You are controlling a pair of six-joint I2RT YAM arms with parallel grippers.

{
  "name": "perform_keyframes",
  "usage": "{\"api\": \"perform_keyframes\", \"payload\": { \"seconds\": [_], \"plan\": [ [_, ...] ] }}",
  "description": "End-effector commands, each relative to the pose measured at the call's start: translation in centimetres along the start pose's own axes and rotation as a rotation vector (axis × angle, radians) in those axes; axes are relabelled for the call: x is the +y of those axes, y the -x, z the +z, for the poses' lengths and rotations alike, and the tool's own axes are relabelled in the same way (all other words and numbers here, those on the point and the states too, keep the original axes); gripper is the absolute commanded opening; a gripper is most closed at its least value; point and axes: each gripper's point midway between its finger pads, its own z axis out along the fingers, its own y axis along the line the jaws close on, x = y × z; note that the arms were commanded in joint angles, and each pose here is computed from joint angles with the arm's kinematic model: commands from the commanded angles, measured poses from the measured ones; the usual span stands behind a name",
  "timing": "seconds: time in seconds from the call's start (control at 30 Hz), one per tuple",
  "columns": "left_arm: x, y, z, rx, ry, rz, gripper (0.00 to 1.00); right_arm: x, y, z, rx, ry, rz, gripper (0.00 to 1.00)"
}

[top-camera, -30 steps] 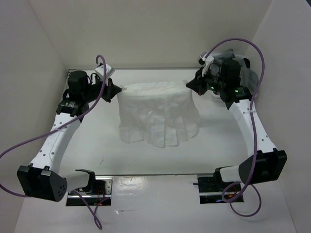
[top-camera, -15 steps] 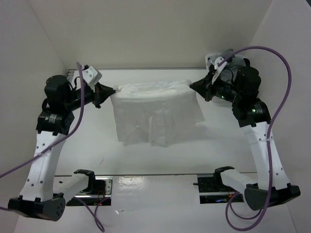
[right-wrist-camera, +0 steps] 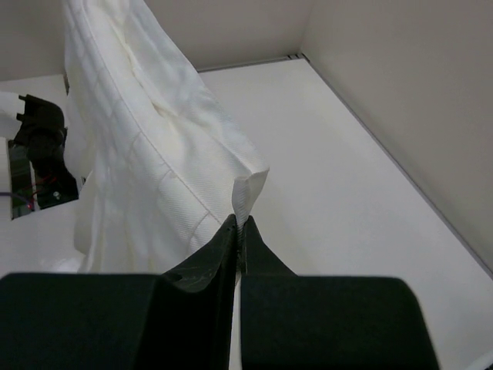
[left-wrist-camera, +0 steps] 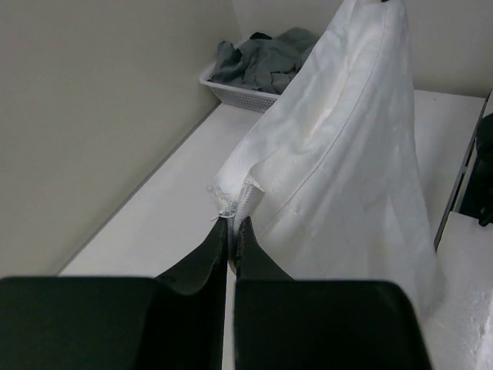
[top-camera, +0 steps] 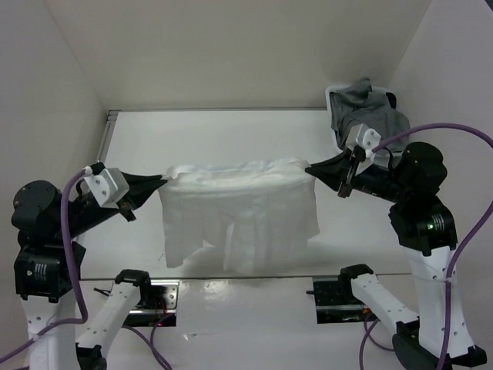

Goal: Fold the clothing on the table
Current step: Flatten the skirt out

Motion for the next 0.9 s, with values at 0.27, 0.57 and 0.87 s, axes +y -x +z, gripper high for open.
{"api": "perform_keyframes", "payload": {
  "seconds": [0.27, 0.57, 0.87],
  "plan": [
    [2.6, -13.3, 3.5, 0.248, 0.002, -0.161, 0.02, -4.4, -13.6, 4.3, 0.283, -0.021, 0.231, 0.01],
    [8.1, -23.0, 7.9, 0.432, 0.074, -0.251, 0.04, -9.3, -23.9, 10.2, 0.481, -0.076, 0.287, 0.01],
    [14.5, -34.2, 11.3, 0.591, 0.092, -0.489, 0.38, -14.1, -32.8, 14.2, 0.643, -0.125, 0.351, 0.01]
  ]
}}
